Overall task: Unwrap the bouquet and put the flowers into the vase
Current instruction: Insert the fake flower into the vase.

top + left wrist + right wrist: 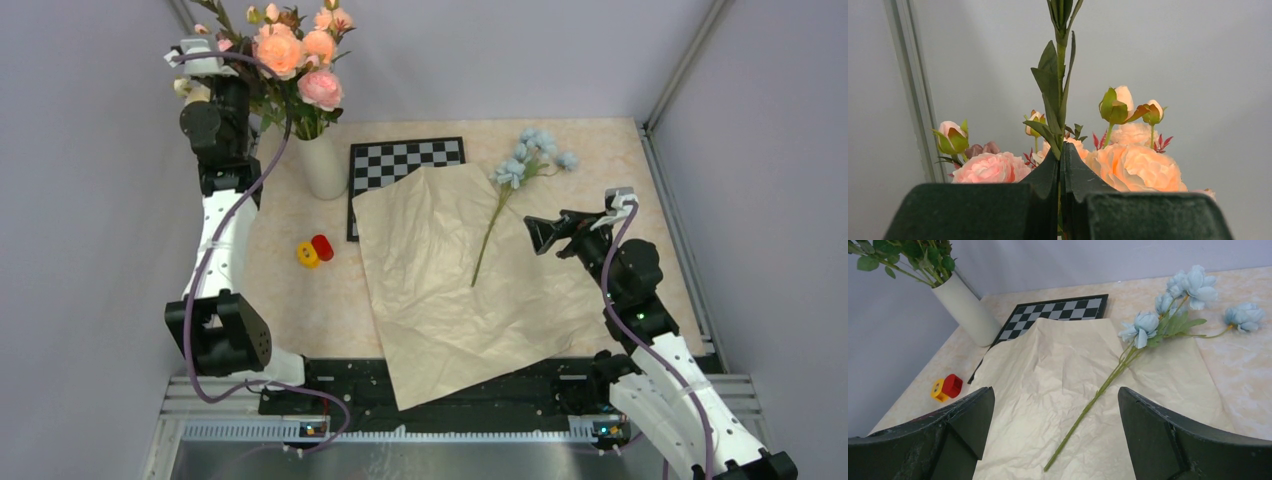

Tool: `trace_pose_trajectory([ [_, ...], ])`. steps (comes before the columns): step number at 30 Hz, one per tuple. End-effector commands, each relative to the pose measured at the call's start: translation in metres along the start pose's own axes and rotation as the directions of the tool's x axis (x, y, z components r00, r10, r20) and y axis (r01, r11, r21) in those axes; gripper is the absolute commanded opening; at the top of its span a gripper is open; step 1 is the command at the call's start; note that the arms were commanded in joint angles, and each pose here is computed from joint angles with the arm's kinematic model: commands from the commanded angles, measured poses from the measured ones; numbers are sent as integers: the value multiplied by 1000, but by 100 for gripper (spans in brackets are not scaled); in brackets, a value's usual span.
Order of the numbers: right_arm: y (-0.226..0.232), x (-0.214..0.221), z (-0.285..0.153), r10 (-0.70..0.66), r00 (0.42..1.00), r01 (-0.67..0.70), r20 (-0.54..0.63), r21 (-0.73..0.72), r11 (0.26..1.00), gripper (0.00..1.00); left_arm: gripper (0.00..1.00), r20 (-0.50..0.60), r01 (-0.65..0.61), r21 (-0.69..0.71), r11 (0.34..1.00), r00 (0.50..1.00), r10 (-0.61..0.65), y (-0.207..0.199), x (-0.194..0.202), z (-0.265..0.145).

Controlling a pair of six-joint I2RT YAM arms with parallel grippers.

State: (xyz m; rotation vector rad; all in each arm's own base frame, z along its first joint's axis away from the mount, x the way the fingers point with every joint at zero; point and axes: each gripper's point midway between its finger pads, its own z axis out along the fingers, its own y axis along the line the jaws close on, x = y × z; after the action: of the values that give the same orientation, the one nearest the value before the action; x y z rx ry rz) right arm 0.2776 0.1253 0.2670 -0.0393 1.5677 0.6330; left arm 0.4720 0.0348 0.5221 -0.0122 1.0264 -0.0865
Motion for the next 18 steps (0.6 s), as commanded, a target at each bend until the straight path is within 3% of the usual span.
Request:
trace_pose_trajectory([
  [1,-1,-14,0,1,998,-1,56,5,1000,96,0,58,5,28,1000,998,-6,-4,-10,-4],
  [18,0,-15,0,-7,999,8,53,-4,1000,96,0,-71,67,28,997,995,-65,-1,65,-18],
])
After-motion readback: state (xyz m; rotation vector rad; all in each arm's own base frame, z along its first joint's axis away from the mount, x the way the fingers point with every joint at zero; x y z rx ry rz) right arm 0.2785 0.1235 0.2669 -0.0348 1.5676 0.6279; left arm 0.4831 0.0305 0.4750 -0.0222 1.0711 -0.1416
